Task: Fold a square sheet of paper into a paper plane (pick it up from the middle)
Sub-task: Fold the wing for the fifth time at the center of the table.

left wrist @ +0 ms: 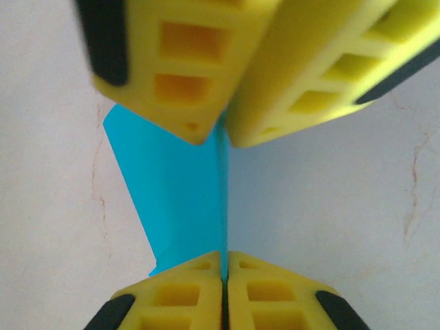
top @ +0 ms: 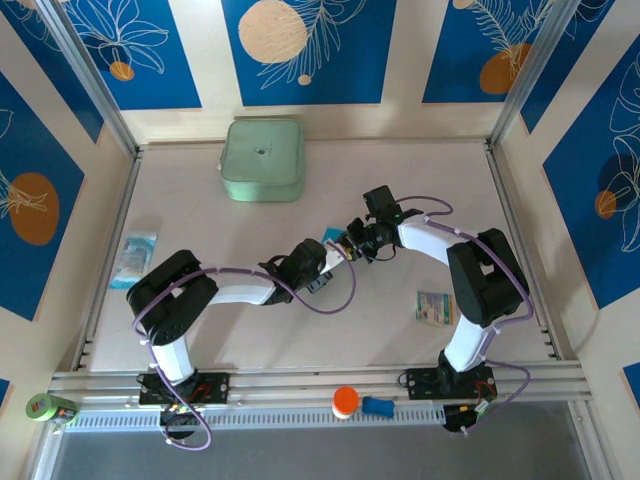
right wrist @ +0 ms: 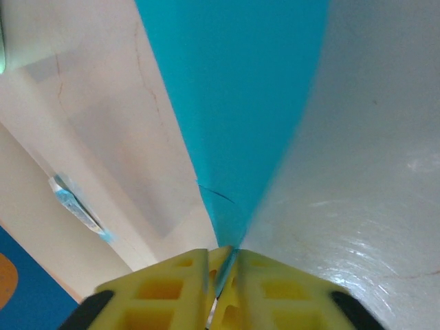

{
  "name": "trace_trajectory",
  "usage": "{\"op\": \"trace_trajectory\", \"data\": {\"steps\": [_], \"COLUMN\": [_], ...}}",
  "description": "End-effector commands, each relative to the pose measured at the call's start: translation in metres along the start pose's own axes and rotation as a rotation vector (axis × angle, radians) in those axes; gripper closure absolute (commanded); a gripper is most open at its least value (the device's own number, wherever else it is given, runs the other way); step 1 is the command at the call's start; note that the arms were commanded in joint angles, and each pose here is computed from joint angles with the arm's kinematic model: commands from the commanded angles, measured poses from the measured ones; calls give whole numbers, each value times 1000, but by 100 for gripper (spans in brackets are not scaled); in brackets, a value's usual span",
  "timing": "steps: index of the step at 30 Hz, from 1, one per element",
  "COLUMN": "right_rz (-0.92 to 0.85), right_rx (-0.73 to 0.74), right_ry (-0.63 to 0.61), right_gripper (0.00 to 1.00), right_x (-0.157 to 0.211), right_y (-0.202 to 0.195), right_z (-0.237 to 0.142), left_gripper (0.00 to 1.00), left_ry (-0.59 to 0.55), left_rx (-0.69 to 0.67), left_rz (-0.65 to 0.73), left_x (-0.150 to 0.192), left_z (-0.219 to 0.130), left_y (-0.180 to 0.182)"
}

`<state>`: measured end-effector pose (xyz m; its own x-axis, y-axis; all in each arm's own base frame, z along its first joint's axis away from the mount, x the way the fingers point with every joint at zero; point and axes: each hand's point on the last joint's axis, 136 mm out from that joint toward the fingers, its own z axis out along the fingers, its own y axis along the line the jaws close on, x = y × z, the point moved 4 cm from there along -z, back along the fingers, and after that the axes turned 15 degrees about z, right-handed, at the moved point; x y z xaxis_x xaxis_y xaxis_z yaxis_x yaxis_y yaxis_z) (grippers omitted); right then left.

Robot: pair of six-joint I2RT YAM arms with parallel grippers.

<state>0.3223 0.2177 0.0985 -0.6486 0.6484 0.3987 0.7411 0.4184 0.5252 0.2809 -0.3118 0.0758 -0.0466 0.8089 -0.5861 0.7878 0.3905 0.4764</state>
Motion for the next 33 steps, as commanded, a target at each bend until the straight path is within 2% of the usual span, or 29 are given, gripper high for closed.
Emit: {"op": "trace_trajectory", "data": {"steps": [1,5,9,15,22,33], "right_rz": [9,-38,-99,-147,-202,-220], "right_rx": [-7,-29,-67,-84,-67,-54], "right_ry": [14,-5,-46,-88,-136,-142], "right_gripper": [73,53,44,42,41,41], "right_x": [1,-1,-4,-15,-23,-24], "right_y": [4,8,13,8,-4,-10], "right_z": [-7,-16,-30,-43,-47,-43], "left_gripper": [93,96,100,100,100,100], "left_ry": [3,2,-5,-35,-83,-142], "left_rx": [37,47,62,93,136,161], "left_rz": [-17,-40,-71,-171,-350,-566], "left_x": [7,9,8,6,7,18], "left_z": [5,7,7,3,0,-1], "left_y": [-12,-15,-16,-15,-16,-9]}}
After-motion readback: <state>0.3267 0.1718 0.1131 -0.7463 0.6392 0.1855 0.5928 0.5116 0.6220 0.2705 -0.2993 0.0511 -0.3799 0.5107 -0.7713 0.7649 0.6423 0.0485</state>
